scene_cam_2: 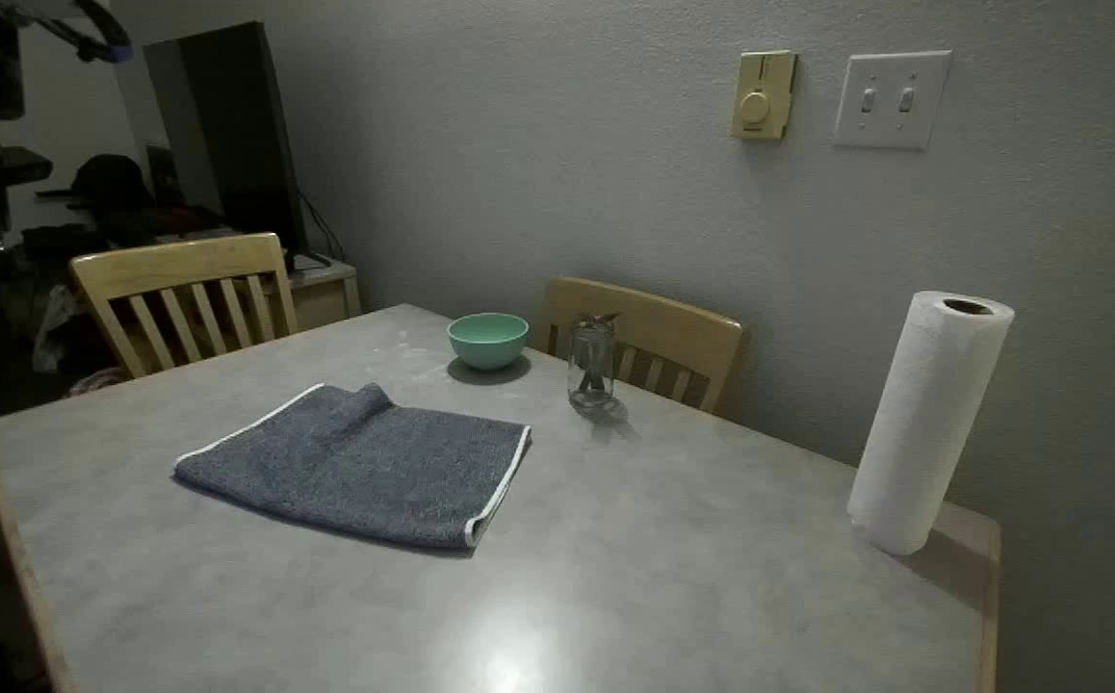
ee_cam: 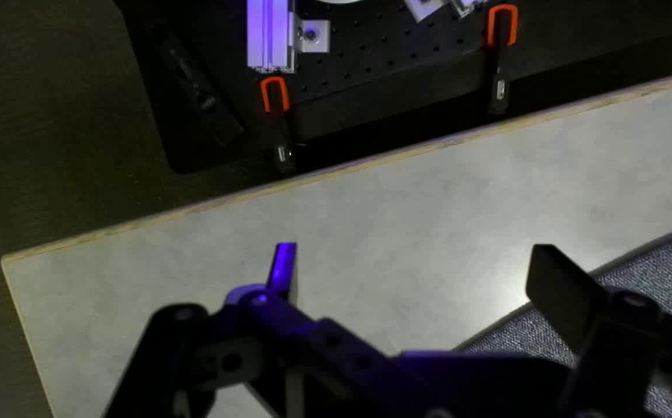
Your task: Fold the towel in half
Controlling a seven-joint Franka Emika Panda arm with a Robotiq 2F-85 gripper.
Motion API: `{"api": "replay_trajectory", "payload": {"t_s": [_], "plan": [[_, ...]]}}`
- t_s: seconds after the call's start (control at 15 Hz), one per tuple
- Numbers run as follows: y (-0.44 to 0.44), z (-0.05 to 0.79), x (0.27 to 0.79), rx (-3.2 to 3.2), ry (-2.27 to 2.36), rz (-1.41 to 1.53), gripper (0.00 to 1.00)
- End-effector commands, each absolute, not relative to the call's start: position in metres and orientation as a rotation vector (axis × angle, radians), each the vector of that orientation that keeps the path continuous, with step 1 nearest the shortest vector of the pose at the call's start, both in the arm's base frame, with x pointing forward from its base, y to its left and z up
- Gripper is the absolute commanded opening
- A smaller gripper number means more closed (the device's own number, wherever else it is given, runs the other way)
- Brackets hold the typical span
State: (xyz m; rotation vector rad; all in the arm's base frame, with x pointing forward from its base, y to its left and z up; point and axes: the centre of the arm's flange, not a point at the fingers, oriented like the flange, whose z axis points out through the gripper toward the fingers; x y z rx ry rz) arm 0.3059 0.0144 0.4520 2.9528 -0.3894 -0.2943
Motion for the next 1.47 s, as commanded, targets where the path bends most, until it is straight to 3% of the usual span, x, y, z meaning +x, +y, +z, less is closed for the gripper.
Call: {"api": "replay_trajectory", "payload": {"t_s": [0.0, 0.87, 1.4], "plan": [[0.014, 0.452, 0.306, 2.953, -0.389, -0.294, 1.00], [0.014, 0.452, 0.306, 2.953, -0.389, -0.294, 1.00], [0.009, 0.426, 0.342, 3.005, -0.237, -0.234, 1.00]]}}
